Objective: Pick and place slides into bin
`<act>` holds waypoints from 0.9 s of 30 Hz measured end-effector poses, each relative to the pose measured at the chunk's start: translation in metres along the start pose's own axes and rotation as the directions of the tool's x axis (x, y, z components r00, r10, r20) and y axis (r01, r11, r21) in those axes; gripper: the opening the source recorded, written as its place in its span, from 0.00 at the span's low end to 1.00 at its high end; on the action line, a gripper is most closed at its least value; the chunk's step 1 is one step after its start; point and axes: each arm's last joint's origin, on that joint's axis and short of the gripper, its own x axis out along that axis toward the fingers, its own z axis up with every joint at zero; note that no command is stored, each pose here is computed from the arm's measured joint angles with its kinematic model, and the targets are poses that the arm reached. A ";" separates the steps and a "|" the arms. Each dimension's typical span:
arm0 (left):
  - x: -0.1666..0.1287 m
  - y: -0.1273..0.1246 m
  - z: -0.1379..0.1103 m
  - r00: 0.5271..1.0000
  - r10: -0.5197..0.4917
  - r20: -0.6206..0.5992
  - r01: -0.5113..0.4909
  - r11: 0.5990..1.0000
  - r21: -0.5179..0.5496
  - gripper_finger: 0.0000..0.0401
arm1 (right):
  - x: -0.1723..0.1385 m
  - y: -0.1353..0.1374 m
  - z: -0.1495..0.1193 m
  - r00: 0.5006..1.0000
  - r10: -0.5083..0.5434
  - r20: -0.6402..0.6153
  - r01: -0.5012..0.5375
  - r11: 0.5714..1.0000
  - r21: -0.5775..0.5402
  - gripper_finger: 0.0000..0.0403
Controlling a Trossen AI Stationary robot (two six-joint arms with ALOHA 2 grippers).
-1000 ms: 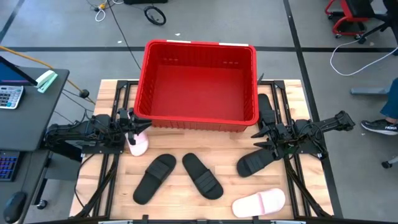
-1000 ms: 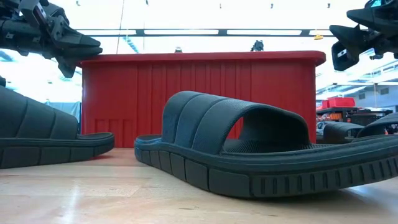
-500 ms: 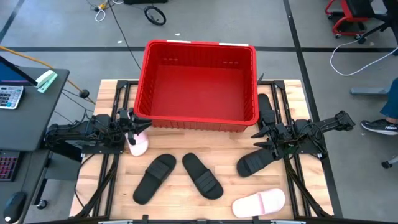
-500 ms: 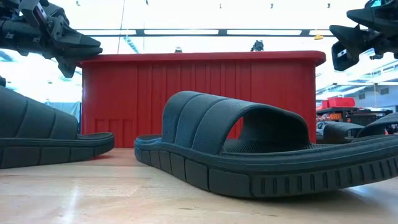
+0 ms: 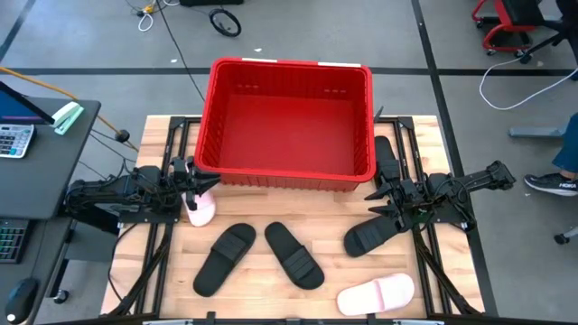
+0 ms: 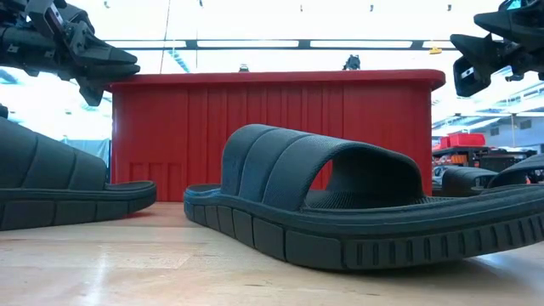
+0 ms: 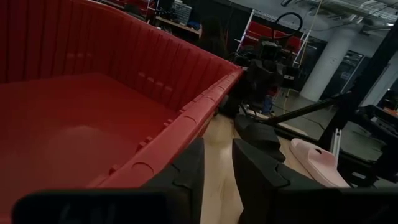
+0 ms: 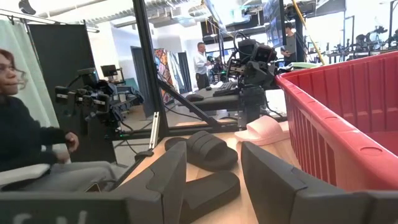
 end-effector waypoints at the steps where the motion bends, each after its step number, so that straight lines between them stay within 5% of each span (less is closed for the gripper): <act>1: 0.000 0.000 0.000 1.000 0.000 0.000 0.000 1.000 0.000 0.22 | 0.000 0.000 0.000 1.000 0.000 0.000 0.000 1.000 0.000 0.40; 27: 0.000 0.000 0.000 1.000 0.000 0.000 0.000 1.000 0.000 0.21 | 0.000 0.000 0.000 1.000 0.000 0.000 0.000 1.000 0.000 0.40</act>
